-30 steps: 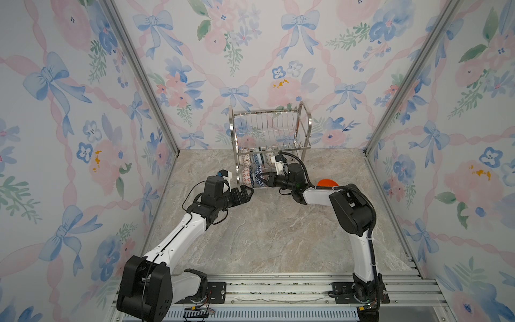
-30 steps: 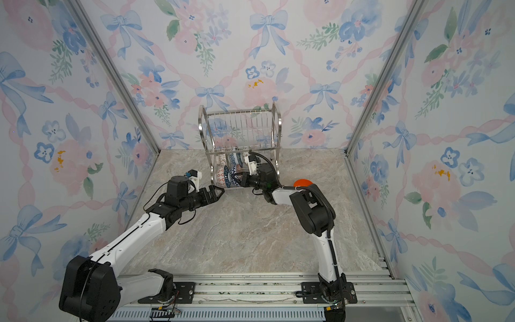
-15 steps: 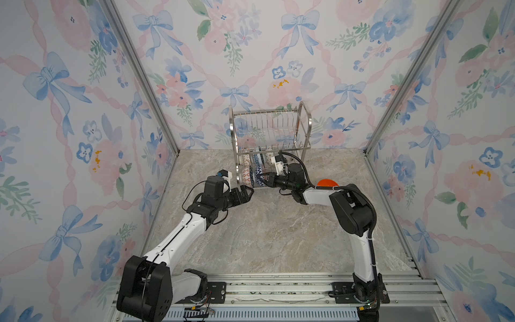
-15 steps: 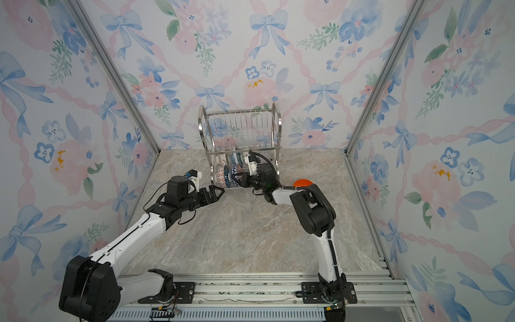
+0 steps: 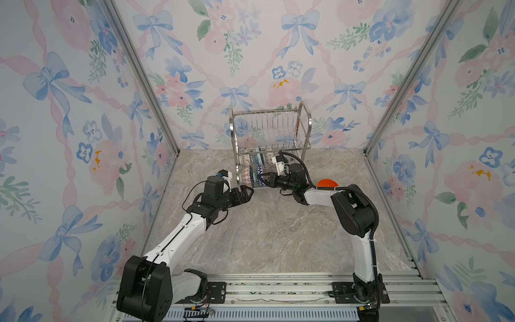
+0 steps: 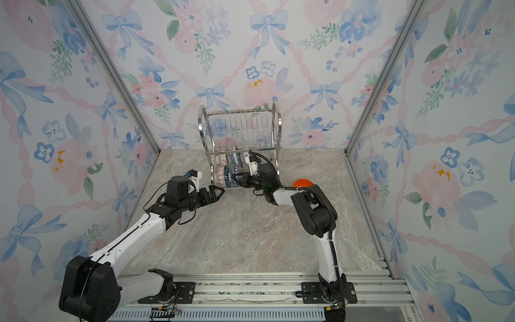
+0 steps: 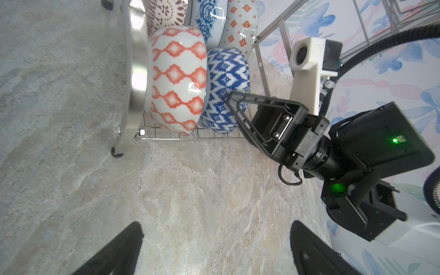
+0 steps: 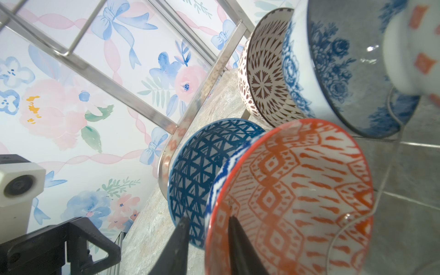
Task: Load bowls into a dish rack
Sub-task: Place the bowl in the dish rack, then pick up the bowl from the top-right of the table.
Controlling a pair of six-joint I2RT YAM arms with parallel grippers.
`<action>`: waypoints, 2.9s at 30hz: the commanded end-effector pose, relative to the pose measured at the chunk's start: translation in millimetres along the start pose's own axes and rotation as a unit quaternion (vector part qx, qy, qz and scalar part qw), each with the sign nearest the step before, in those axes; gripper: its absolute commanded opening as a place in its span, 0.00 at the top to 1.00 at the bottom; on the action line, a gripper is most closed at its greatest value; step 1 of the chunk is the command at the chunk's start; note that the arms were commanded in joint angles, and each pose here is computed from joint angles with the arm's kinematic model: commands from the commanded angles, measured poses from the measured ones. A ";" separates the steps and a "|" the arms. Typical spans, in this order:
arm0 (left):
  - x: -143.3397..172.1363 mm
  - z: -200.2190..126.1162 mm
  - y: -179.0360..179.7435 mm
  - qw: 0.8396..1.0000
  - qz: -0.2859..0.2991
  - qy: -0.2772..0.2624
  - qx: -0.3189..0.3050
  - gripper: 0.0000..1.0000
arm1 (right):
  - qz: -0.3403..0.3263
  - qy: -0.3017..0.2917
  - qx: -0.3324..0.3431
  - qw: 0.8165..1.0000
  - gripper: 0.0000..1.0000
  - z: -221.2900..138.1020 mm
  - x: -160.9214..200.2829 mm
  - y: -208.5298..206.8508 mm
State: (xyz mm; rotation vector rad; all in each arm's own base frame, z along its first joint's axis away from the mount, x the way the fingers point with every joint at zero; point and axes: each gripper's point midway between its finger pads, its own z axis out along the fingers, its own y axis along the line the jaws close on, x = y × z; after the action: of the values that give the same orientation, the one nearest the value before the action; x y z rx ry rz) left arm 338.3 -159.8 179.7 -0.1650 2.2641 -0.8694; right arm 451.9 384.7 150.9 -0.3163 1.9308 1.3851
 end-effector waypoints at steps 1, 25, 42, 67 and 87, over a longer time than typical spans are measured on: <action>1.9 -2.8 1.4 1.000 0.000 -0.001 0.003 0.02 | -0.027 -0.031 -0.015 0.999 0.67 -9.1 -22.8 20.8; 0.2 -3.9 1.4 1.000 0.001 -0.004 0.001 0.02 | -0.055 -0.046 -0.004 0.997 0.47 -29.1 -21.2 30.9; 0.7 -3.0 2.1 1.000 0.000 -0.003 0.001 0.02 | -0.068 -0.062 0.002 0.996 0.34 -49.2 -15.3 39.6; 1.8 -4.2 -1.8 1.000 0.003 -0.002 0.006 0.03 | -0.131 -0.058 0.089 0.986 0.03 -121.0 15.2 52.2; 48.9 23.7 -61.4 0.998 0.042 -0.012 0.055 0.03 | -0.123 0.018 0.477 0.870 0.03 -284.6 6.7 -16.4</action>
State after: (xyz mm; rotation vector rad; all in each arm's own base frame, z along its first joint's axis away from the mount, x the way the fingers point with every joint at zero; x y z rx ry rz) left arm 306.8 -229.0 175.4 -0.0096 2.2190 -0.9297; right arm 345.9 170.4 209.1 -0.1674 2.0902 0.3732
